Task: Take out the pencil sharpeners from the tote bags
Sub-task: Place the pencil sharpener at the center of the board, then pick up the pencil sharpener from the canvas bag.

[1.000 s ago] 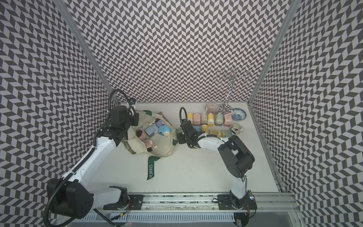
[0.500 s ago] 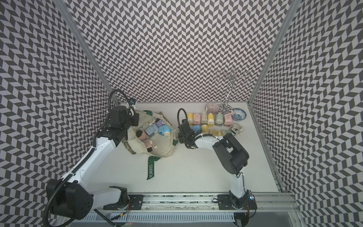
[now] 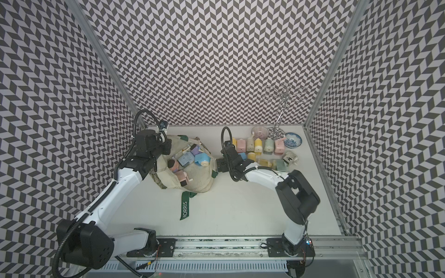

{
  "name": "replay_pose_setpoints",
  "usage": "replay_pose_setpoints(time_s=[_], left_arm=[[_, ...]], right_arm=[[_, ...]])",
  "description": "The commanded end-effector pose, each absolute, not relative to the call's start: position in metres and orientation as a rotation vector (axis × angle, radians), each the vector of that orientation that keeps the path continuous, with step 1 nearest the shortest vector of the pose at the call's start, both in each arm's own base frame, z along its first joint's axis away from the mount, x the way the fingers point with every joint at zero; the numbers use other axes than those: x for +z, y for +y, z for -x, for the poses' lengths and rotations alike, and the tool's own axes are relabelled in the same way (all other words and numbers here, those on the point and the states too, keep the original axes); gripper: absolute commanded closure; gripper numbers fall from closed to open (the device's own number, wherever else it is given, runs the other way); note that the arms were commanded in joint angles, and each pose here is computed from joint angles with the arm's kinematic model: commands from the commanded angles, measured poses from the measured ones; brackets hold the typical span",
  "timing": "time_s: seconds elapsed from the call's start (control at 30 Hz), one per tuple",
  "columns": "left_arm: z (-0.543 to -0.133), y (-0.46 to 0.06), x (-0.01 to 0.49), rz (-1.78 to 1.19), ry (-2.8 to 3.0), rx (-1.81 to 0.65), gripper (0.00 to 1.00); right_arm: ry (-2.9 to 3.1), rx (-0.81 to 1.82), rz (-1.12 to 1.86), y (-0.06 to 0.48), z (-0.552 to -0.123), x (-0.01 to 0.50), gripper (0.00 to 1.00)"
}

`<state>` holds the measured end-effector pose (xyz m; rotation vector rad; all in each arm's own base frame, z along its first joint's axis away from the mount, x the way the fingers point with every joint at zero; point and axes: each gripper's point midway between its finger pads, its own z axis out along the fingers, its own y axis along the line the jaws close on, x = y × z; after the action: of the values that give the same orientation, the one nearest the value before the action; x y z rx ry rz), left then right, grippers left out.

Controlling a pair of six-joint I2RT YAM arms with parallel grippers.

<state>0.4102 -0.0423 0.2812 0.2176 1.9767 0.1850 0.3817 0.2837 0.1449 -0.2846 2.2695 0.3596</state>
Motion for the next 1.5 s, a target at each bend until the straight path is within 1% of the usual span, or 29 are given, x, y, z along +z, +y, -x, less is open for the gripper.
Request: replay_pose_setpoints(time_s=[0.0, 0.13, 0.23, 0.37, 0.53, 0.73, 0.93, 1.03, 1.23, 1.37, 1.47], left_arm=[[-0.410, -0.049, 0.320, -0.218, 1.858, 0.151, 1.00], [-0.408, -0.054, 0.322, -0.247, 1.845, 0.128, 1.00], [-0.407, -0.063, 0.318, -0.296, 1.855, 0.119, 1.00], [-0.395, -0.078, 0.314, -0.395, 1.828, 0.260, 1.00], [-0.384, -0.081, 0.315, -0.417, 1.830, 0.204, 1.00], [-0.368, -0.070, 0.314, -0.399, 1.801, 0.216, 1.00], [-0.373, -0.057, 0.309, -0.436, 1.805, 0.298, 1.00], [-0.380, -0.044, 0.318, -0.439, 1.795, 0.335, 1.00], [-0.386, -0.044, 0.313, -0.484, 1.817, 0.284, 1.00], [-0.380, -0.063, 0.304, -0.614, 1.805, 0.206, 1.00], [-0.379, -0.067, 0.305, -0.602, 1.808, 0.157, 1.00]], right_arm=[[2.144, 0.376, 0.292, 0.266, -0.371, 0.200, 0.10], [2.003, 0.360, 0.261, 0.235, -0.355, 0.245, 0.10], [1.900, 0.421, 0.211, 0.216, -0.334, 0.272, 0.09], [1.831, 0.530, 0.200, 0.205, -0.306, 0.287, 0.08], [1.857, 0.568, 0.239, 0.205, -0.293, 0.277, 0.09], [1.900, 0.667, 0.334, 0.226, -0.285, 0.258, 0.12], [1.918, 0.772, 0.467, 0.249, -0.274, 0.250, 0.17], [1.923, 0.817, 0.508, 0.255, -0.268, 0.248, 0.20], [1.948, 0.892, 0.543, 0.265, -0.258, 0.228, 0.22], [1.976, 0.932, 0.565, 0.274, -0.253, 0.214, 0.21], [1.974, 0.988, 0.621, 0.290, -0.241, 0.206, 0.22]])
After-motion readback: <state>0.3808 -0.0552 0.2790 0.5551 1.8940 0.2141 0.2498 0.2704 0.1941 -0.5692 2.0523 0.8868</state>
